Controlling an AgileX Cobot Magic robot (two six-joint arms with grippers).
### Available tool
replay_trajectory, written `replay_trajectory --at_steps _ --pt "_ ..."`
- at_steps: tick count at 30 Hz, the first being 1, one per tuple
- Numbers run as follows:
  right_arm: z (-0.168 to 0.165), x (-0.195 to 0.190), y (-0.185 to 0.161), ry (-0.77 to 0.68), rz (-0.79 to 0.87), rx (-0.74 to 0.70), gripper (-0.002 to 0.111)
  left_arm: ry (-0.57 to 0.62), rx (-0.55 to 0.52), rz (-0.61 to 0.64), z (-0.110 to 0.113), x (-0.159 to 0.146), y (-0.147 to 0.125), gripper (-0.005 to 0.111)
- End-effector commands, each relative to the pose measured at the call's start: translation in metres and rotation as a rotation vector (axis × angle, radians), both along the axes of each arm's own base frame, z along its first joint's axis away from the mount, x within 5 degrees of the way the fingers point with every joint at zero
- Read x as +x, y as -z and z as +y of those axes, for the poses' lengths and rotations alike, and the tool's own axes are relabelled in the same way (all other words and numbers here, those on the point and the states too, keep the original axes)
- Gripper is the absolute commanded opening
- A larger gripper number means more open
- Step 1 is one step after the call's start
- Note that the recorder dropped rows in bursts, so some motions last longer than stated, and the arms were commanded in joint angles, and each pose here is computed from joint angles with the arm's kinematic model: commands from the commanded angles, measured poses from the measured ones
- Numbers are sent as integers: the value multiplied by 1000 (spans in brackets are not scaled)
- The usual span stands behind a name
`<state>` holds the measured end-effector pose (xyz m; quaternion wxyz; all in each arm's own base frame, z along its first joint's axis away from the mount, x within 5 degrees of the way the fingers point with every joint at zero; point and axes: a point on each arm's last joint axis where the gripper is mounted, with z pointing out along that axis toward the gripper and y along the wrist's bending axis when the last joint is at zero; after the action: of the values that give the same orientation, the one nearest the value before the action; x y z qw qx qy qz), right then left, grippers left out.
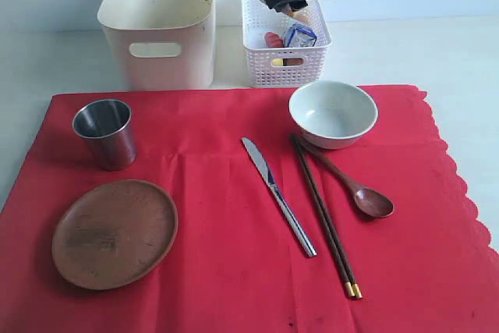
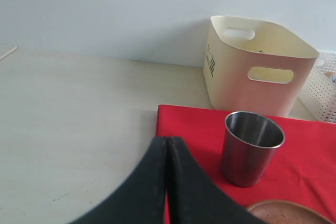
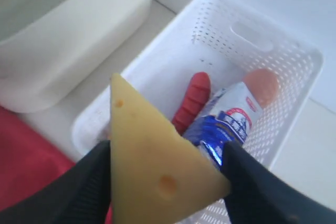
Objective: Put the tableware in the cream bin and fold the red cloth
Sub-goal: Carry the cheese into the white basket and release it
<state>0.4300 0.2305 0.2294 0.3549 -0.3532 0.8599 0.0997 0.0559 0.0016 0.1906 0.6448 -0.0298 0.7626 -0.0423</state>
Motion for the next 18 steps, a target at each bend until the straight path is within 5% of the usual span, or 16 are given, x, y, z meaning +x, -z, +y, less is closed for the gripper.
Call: replay_trajectory --at_steps 1,10,18 --pt "-10 20 22 113 -4 68 0 2 6 -12 0 0 -1 1" --pt "-5 37 58 201 -60 145 2 2 6 -12 0 0 -1 1" --pt "10 41 71 262 -119 233 41 2 6 -12 0 0 -1 1"
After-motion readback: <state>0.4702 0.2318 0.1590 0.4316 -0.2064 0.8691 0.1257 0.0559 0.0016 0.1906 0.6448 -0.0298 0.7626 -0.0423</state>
